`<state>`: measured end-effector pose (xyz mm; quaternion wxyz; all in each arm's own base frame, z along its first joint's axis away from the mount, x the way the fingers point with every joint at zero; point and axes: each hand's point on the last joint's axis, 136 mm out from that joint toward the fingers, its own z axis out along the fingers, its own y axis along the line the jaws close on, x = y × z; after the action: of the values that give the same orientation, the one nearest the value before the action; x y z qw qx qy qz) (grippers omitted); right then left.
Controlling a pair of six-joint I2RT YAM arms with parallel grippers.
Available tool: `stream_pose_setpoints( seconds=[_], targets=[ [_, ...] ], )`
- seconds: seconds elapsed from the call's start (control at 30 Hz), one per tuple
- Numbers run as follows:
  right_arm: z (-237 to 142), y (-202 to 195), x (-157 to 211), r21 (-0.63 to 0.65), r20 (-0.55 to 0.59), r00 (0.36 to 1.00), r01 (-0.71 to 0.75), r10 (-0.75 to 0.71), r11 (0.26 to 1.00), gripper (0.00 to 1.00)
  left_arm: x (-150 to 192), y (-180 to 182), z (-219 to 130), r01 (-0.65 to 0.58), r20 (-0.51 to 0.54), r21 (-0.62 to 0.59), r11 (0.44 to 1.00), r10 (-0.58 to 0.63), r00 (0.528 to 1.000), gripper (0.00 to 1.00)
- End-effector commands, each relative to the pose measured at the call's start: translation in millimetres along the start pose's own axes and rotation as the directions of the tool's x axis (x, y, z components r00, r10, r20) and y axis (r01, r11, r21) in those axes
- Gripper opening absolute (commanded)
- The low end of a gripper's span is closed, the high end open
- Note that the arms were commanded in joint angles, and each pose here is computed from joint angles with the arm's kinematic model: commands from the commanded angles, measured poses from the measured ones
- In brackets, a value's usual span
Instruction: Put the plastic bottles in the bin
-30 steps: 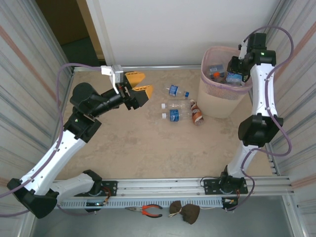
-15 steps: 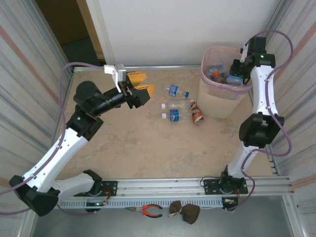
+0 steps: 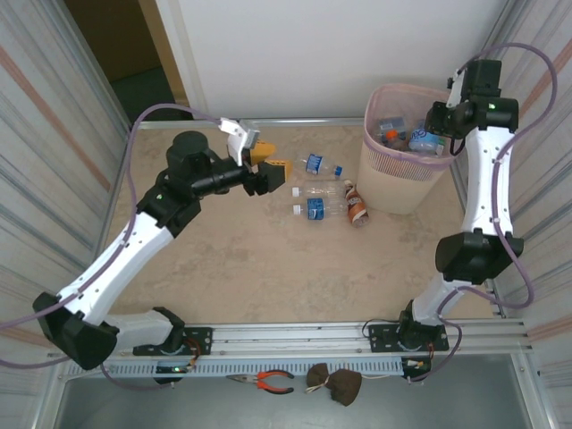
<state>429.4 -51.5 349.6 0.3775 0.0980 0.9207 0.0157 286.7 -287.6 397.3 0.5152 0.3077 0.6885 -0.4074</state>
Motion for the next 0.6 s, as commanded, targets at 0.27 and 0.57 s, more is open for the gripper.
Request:
stream_pose_setpoints(
  seconds=[0.27, 0.57],
  targets=[
    [-78.2, 28.4, 0.9, -0.117, 0.161, 0.987, 0.025, -0.006, 0.993, 0.33, 81.0, 27.5, 43.3, -0.252, -0.374, 0.002, 0.968, 0.234, 0.897, 0.74],
    [-94.8, 27.5, 14.1, -0.119, 0.186, 0.982, 0.041, -0.018, 0.992, 0.33, 141.7, 35.4, 71.1, -0.380, -0.547, 0.156, 0.912, 0.400, 0.735, 0.78]
  ],
)
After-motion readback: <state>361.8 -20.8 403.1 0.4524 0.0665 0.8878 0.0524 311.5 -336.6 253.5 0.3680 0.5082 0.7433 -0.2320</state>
